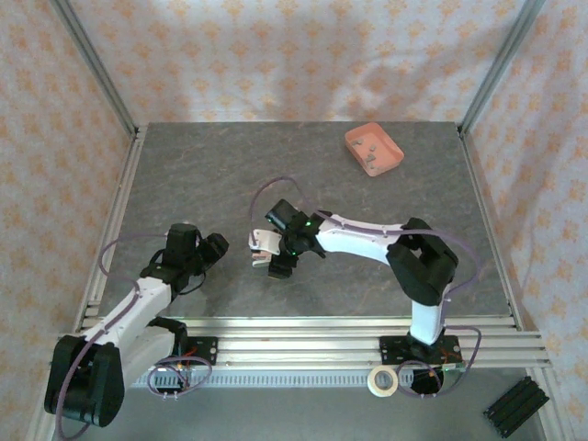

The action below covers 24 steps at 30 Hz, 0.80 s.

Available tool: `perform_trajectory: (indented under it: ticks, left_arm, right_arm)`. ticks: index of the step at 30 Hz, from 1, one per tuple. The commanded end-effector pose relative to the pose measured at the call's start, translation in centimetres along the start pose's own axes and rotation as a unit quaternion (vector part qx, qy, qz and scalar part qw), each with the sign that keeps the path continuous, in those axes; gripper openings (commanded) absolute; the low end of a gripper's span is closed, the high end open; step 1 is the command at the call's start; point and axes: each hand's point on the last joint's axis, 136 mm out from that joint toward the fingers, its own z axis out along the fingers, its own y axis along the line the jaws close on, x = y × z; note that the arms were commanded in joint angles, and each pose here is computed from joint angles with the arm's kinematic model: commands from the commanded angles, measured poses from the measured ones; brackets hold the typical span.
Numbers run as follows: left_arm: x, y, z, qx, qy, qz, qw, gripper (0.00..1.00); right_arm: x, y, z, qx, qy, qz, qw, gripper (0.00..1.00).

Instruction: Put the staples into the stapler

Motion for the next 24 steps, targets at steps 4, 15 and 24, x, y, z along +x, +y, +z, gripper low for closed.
perform_trajectory:
  ticks: [4, 15, 24]
  left_arm:
    - [0.1, -0.1, 0.5, 0.012, 0.004, -0.012, 1.0, 0.6]
    - [0.9, 0.1, 1.1, 0.023, 0.017, -0.024, 0.999, 0.59]
    - [2.2, -1.7, 2.0, 0.085, 0.054, -0.019, 0.995, 0.61]
  right_arm:
    - [-0.4, -2.1, 1.7, 0.025, -0.004, -0.012, 1.0, 0.72]
    - [-0.3, -2.7, 4.1, 0.011, -0.009, -0.017, 1.0, 0.54]
    - [-0.5, -3.8, 3.3, 0.025, -0.03, -0.01, 0.999, 0.32]
